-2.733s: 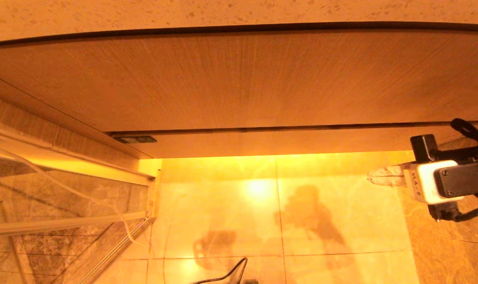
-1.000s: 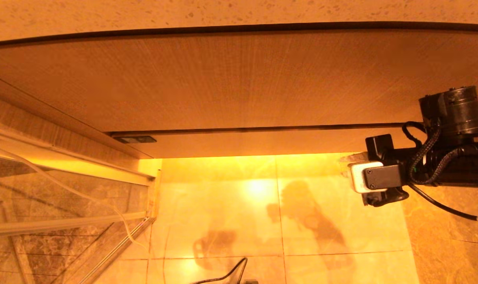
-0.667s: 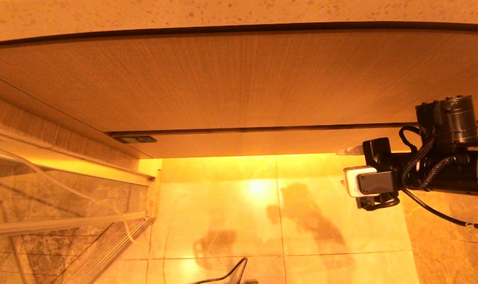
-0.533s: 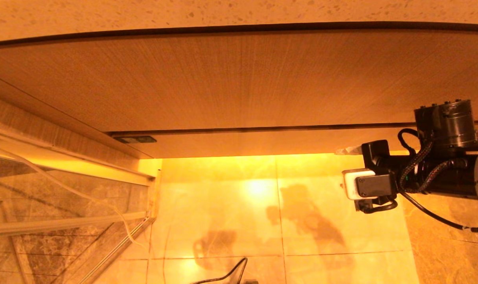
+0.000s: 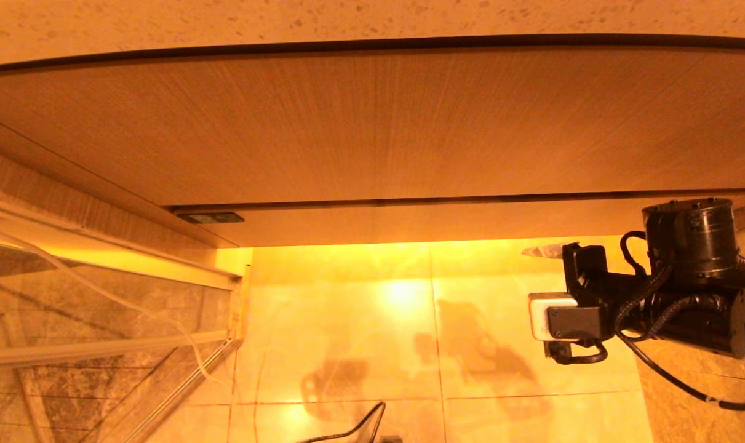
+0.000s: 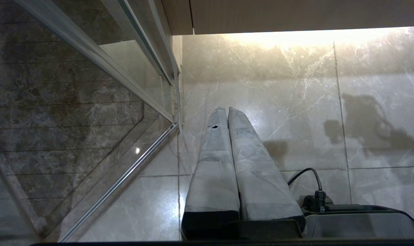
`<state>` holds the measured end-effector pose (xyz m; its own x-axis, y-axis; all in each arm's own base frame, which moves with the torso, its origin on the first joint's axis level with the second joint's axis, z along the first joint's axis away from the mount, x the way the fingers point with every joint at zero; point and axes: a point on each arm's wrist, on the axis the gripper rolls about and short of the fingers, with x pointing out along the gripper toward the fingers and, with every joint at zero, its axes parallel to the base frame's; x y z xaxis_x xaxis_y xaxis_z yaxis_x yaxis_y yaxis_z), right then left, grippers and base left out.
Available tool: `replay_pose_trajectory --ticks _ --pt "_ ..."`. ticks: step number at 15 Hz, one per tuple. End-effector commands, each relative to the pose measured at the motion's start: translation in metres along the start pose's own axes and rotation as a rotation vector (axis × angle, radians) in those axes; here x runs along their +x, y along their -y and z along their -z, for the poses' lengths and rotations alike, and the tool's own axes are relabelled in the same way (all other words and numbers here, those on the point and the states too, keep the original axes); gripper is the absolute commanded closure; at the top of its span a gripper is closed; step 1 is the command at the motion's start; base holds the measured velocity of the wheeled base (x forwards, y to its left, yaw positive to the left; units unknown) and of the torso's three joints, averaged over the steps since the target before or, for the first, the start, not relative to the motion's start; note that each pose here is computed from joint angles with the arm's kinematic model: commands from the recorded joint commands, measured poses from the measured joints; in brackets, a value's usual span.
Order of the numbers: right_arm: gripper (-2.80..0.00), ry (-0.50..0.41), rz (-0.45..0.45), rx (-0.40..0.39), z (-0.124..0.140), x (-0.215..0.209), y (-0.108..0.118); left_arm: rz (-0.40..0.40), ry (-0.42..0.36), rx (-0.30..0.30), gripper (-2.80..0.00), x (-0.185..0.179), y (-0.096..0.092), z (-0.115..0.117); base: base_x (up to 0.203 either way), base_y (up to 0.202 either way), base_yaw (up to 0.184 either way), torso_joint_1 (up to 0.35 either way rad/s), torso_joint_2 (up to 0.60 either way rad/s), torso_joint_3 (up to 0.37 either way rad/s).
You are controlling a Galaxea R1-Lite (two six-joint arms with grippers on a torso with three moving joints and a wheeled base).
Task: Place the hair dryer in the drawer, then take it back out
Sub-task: Pull open the drawer
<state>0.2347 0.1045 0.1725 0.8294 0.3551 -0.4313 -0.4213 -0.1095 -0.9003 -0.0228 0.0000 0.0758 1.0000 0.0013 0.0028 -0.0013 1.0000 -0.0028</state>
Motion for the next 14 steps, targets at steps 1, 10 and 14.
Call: replay_pose_trajectory --ticks 1,10,14 --pt "-2.8 -0.021 0.032 0.018 -0.01 0.002 -0.007 0.0 0.0 0.0 0.0 0.0 0.0 0.0 0.0 0.0 0.0 0.0 0.0 0.0" --pt "-2.8 -0.096 0.084 0.238 -0.025 0.037 -0.002 0.0 0.0 0.0 0.0 0.0 0.0 0.0 0.0 0.0 0.0 0.0 0.0 0.0" --pt "-2.8 0.057 0.045 0.3 -0.022 0.045 0.001 0.0 0.0 0.0 0.0 0.0 0.0 0.0 0.0 0.0 0.0 0.0 0.0 0.0"
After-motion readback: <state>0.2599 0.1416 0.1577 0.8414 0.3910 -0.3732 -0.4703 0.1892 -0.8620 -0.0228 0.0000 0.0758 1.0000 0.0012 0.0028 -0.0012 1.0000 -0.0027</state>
